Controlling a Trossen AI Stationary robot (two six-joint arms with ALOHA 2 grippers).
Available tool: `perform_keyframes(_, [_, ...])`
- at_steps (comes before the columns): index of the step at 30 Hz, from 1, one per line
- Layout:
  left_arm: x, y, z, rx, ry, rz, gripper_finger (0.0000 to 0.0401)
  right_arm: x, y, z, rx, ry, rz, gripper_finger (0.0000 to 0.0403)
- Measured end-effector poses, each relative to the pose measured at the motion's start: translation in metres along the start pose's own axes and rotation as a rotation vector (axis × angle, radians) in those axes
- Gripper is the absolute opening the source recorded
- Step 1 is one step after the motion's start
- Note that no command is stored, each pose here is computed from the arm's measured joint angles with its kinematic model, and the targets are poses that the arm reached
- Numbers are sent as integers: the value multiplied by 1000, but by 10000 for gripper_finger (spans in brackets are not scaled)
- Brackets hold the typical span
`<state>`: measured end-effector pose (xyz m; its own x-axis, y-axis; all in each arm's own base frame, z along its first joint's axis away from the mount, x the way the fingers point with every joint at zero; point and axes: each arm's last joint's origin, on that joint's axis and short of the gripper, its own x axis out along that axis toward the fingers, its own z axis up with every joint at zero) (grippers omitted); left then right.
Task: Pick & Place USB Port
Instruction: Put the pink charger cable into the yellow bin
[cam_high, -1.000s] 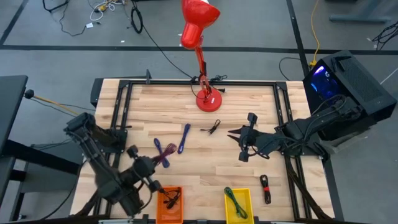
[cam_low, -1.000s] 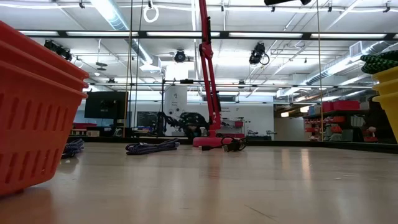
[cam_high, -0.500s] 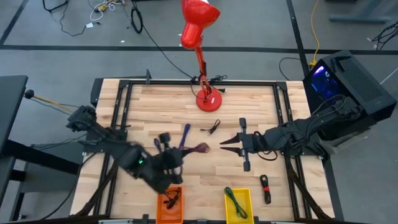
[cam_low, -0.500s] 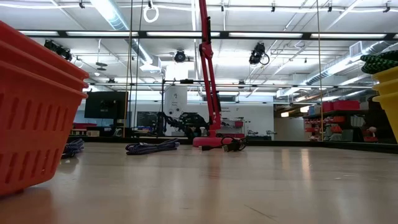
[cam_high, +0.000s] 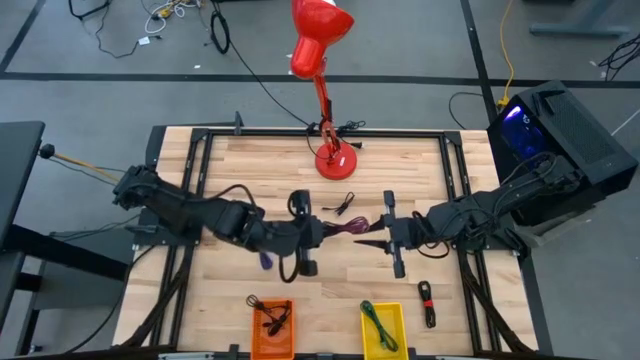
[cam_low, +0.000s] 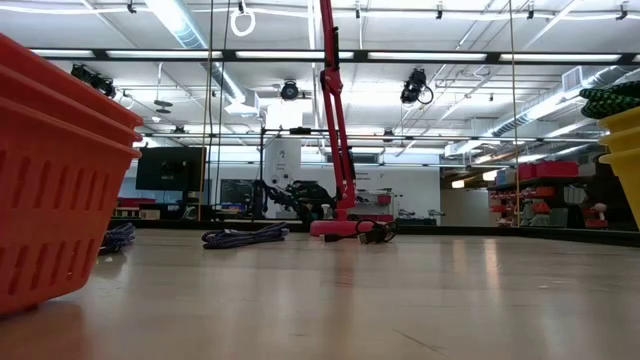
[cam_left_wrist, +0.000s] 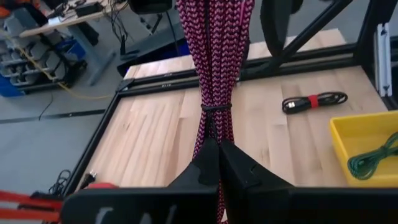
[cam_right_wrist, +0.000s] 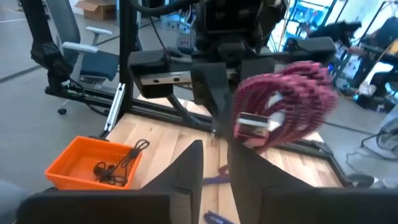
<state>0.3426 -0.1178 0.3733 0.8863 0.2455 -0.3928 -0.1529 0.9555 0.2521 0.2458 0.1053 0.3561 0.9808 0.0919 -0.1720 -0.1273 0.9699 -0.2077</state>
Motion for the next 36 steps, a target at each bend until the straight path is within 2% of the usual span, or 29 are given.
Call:
perform_keyframes(8, [4, 6, 4, 1, -34, -10, 0, 1, -7, 4, -5, -35, -61, 140])
perform_keyframes(13, [4, 7, 4, 25, -34, 33, 0, 2, -9, 2, -4, -17, -73, 164])
perform_keyframes(18, [5, 11, 6, 47, -47, 120, 0, 2, -11, 1, 0, -9, -102, 166])
perform_keyframes(22, [5, 14, 8, 40, -57, 72, 0, 3, -11, 1, 3, -6, -100, 162])
perform_keyframes(36, [2, 10, 9, 41, -65, 70, 0, 2, -14, -3, -5, 41, -188, 159])
